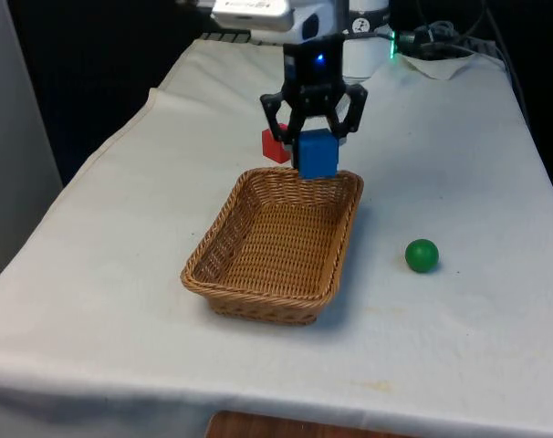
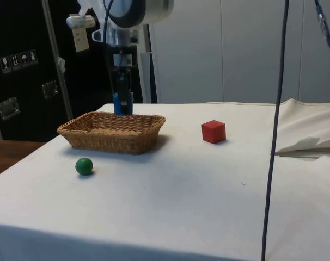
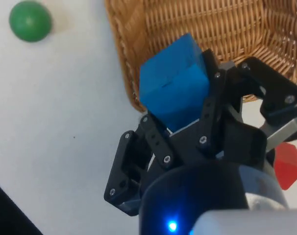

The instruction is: Place all non-red objects into the basket.

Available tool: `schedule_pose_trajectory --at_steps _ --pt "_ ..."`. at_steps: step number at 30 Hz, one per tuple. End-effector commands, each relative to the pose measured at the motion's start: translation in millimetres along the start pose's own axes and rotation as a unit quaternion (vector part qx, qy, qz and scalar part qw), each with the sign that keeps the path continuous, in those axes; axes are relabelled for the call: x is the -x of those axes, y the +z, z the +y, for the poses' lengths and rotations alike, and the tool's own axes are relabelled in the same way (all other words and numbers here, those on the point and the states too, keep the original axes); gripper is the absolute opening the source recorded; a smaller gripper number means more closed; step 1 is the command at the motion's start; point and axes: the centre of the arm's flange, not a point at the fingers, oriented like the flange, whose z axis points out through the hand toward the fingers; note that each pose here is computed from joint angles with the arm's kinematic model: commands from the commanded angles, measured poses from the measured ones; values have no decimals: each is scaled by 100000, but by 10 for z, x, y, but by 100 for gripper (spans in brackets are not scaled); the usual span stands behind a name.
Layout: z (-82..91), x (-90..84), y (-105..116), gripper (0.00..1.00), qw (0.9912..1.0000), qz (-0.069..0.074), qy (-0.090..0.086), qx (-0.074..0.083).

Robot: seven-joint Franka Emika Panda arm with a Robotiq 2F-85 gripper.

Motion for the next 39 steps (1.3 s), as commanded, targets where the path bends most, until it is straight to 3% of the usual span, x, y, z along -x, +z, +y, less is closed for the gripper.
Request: schedule_pose_trajectory --at_steps 1,7,17,22,32,34,35,36,37,39 --pt "47 -3 32 0 99999 143 49 -415" --pt "169 18 153 0 99995 106 546 -794" --pt "170 51 379 0 99988 -452 885 -1211" --pt "162 73 540 0 99985 -1074 958 -935" --pt "245 72 626 1 99978 -1717 1174 -265" --pt "252 65 638 16 99976 -1802 1202 -256" --pt "265 62 640 35 99976 -1815 1250 -195" --pt "255 69 638 44 99971 -2018 1307 99" --pt "266 57 645 44 99976 -1825 1229 -168" --pt "271 60 653 64 99973 -1922 1258 -164"
